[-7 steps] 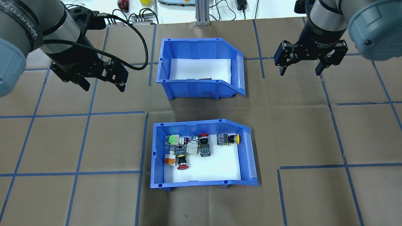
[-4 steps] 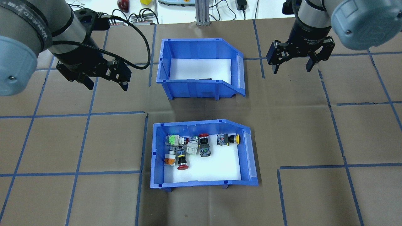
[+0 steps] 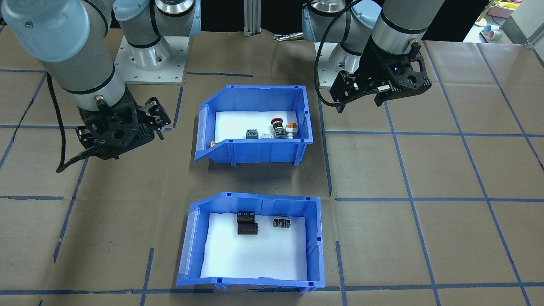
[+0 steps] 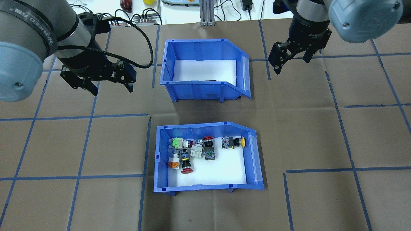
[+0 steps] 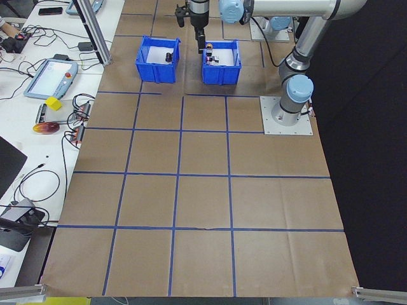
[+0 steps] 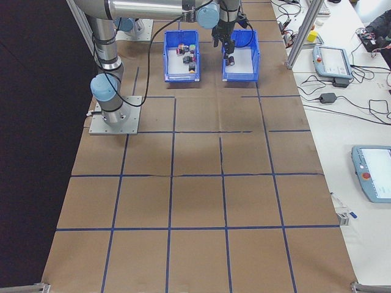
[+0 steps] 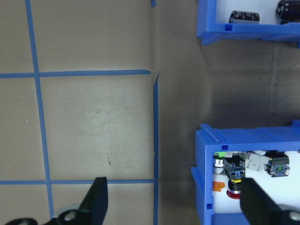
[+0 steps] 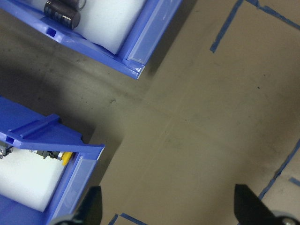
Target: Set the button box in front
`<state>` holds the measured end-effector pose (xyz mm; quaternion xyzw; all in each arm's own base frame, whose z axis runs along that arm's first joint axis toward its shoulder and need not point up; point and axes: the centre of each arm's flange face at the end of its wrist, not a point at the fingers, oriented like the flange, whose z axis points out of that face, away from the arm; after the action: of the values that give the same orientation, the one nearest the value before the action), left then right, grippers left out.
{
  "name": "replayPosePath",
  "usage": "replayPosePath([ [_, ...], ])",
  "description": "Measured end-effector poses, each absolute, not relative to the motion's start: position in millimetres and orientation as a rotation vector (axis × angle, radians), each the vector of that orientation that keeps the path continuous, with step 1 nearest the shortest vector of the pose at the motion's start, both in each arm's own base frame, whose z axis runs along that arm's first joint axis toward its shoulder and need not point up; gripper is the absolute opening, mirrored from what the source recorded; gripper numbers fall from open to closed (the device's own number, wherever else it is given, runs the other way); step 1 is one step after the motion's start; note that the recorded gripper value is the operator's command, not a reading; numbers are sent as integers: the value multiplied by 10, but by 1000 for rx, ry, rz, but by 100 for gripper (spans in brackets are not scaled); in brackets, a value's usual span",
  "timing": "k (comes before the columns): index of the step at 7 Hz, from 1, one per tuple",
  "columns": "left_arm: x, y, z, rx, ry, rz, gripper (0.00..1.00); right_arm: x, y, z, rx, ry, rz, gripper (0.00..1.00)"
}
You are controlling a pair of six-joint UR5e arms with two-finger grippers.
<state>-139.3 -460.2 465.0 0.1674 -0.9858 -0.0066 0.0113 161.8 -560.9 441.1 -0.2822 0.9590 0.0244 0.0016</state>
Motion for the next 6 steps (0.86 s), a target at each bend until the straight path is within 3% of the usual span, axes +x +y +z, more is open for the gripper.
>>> replayPosePath([
  [4,-1661,-4006,4319,1306,-2829,-117,99,2470,-6169,4213,-1561,2732,53,100],
  [6,-2027,-3661,4197,1689,-2621,-149,99,2926,-6238,4116,-1827,2565,49,100],
])
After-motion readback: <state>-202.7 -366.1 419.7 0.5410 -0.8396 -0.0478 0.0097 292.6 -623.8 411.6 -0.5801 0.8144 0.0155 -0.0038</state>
